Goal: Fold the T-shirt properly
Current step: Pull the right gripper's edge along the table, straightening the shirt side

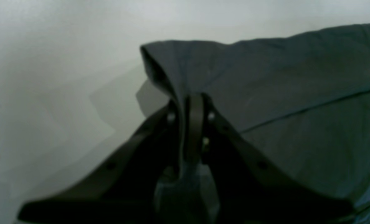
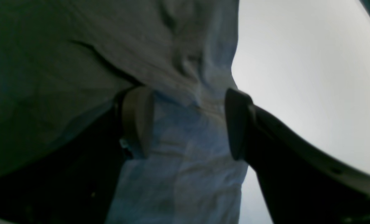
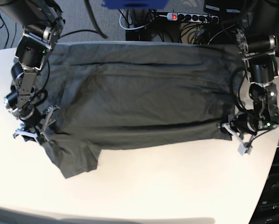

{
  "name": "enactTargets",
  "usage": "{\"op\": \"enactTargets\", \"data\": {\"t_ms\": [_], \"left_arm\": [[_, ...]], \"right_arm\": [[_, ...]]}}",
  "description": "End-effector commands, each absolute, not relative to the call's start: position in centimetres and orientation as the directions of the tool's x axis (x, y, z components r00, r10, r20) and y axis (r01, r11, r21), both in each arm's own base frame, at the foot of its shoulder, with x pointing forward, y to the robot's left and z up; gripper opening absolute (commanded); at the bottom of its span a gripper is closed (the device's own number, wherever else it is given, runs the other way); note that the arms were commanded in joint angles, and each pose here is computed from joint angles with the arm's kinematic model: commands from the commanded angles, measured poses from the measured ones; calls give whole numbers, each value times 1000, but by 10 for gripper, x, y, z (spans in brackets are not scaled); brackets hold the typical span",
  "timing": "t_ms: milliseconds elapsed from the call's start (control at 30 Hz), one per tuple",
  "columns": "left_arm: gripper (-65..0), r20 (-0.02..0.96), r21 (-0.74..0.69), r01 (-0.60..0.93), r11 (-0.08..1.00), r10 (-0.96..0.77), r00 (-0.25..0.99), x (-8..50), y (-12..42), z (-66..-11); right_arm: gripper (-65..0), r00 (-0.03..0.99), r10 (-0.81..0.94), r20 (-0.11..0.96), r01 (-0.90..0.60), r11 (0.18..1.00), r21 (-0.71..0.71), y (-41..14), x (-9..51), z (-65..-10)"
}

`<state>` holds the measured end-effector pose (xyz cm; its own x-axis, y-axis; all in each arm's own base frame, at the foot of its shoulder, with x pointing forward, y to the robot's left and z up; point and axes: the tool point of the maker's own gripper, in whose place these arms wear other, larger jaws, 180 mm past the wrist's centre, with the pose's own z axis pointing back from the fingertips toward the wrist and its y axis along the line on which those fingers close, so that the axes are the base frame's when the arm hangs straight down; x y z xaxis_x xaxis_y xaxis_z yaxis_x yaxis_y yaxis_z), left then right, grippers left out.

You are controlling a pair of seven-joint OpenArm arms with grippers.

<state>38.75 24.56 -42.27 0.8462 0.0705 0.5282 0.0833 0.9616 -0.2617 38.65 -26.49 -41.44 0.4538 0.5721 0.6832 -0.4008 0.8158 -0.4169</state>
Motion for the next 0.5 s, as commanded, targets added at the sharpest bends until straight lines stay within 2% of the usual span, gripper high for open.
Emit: {"op": "enactTargets", "data": {"t_ms": [0, 467], "left_arm": [[-609, 581, -250, 89, 964, 76, 810, 404, 254, -402], [-609, 582, -247, 88, 965, 75, 810, 404, 255, -402]], "right_arm": [[-290, 409, 575, 708, -373, 814, -445, -270, 401, -394], [-290, 463, 515, 722, -398, 848, -350, -259, 404, -420]]}}
